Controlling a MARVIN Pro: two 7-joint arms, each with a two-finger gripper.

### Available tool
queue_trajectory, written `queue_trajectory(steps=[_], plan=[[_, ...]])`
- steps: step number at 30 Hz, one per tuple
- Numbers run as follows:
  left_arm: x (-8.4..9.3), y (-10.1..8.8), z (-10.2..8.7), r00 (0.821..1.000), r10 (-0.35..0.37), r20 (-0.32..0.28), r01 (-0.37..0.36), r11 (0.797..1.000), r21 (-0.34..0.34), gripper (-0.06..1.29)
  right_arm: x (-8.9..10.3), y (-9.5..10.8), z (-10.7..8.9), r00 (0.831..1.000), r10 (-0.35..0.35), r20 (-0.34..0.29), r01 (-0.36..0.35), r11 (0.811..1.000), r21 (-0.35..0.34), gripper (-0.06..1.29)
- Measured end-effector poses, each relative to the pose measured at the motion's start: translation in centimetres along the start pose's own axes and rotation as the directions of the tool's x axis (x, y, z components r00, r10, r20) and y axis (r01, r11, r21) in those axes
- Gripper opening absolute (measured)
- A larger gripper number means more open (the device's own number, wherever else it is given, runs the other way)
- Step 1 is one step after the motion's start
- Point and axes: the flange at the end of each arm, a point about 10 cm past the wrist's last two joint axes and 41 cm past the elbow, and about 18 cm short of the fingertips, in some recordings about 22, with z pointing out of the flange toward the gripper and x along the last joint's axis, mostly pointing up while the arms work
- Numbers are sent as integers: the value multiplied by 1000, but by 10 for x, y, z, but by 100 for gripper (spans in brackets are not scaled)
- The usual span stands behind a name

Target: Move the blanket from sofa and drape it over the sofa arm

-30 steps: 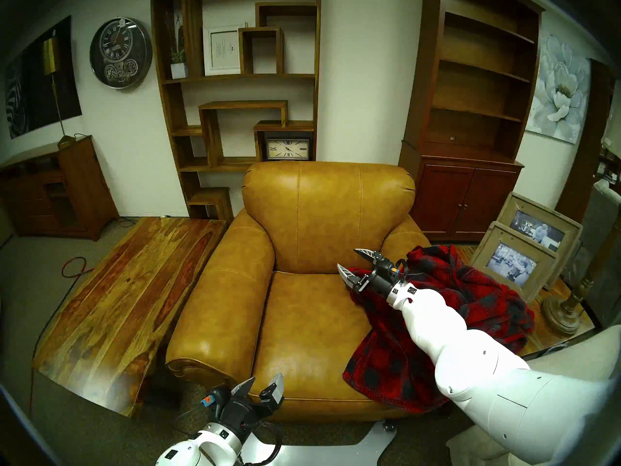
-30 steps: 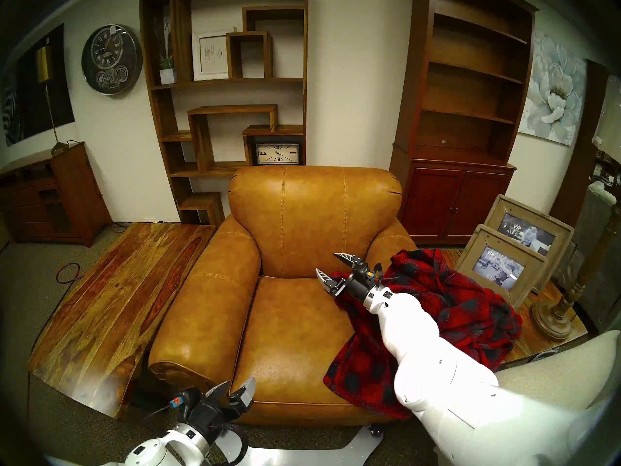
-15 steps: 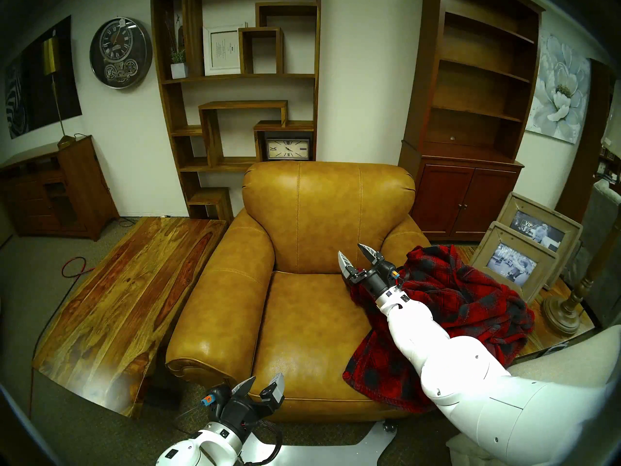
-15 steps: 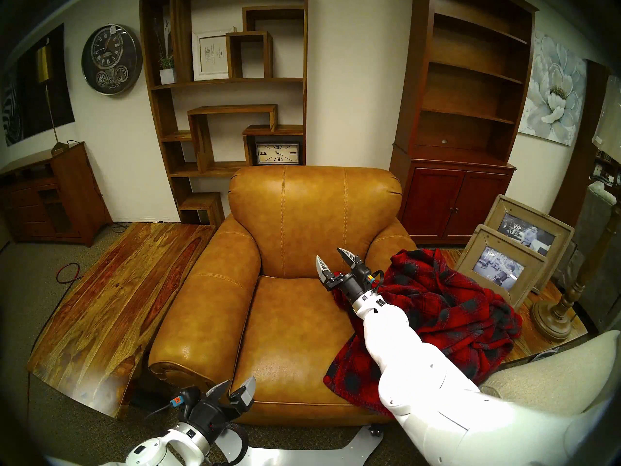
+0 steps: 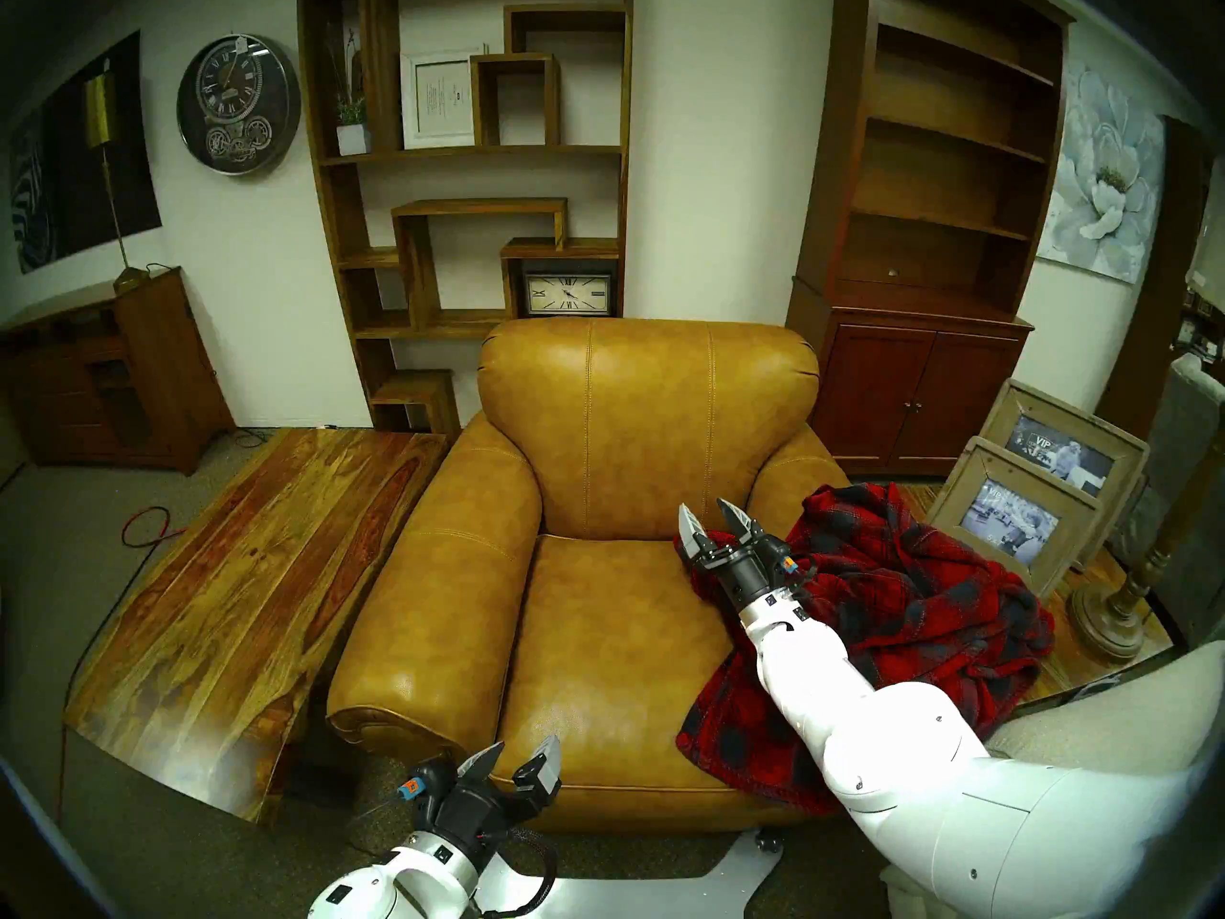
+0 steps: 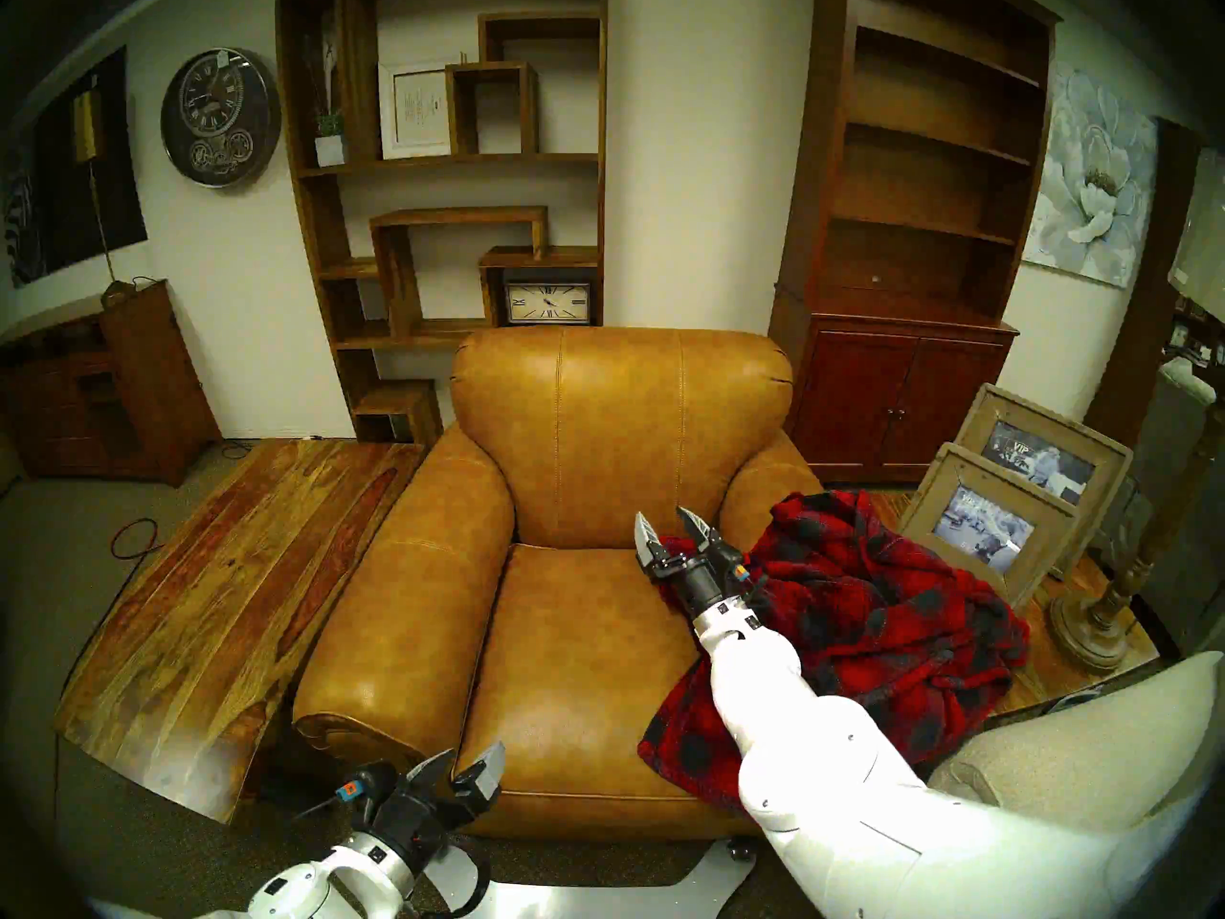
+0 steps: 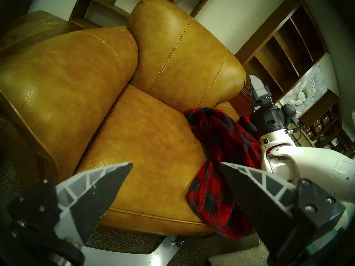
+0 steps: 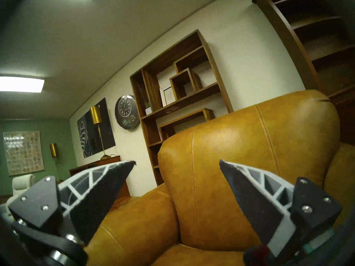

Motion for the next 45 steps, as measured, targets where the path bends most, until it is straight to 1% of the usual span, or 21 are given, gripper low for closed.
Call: queue_trajectory(steps=[4,11,16,21,22,23,25,31,35,39,41,45], plan=[[0,0,0,1000,0,0,0,1000,0,127,-18,-10,-18,998,67,0,-67,997,-29,123],[0,0,0,1000,0,1,0,1000,-1,127,-29,-16,-34,992,120,-25,-122,989,-80,123],[-1,0,0,1000,0,1,0,1000,-2,127,-41,-24,-48,985,170,-20,-171,980,-100,123],[-1,0,1,1000,0,2,0,1000,-2,127,-65,-40,-80,970,244,12,-241,962,-126,123],[-1,0,1,1000,0,2,0,1000,-2,127,-67,-41,-83,968,250,15,-246,961,-130,123],[-1,0,1,1000,0,2,0,1000,-2,127,-71,-43,-92,965,260,20,-255,957,-140,123],[-1,1,1,1000,0,2,0,1000,-2,127,-76,-44,-103,962,270,26,-263,952,-155,123],[-1,1,1,1000,0,2,0,1000,-3,127,-80,-39,-131,964,265,35,-252,946,-203,123],[-1,1,1,1000,0,2,0,1000,-3,127,-79,-30,-153,970,238,46,-220,944,-246,123],[-1,1,1,1000,0,2,0,1000,-3,127,-77,-22,-170,976,209,57,-185,942,-280,123],[-1,1,1,1000,0,2,0,1000,-3,127,-76,-18,-176,980,188,61,-162,942,-294,123],[-1,1,1,1000,0,2,0,1000,-4,127,-71,-12,-178,987,148,64,-121,944,-308,123]])
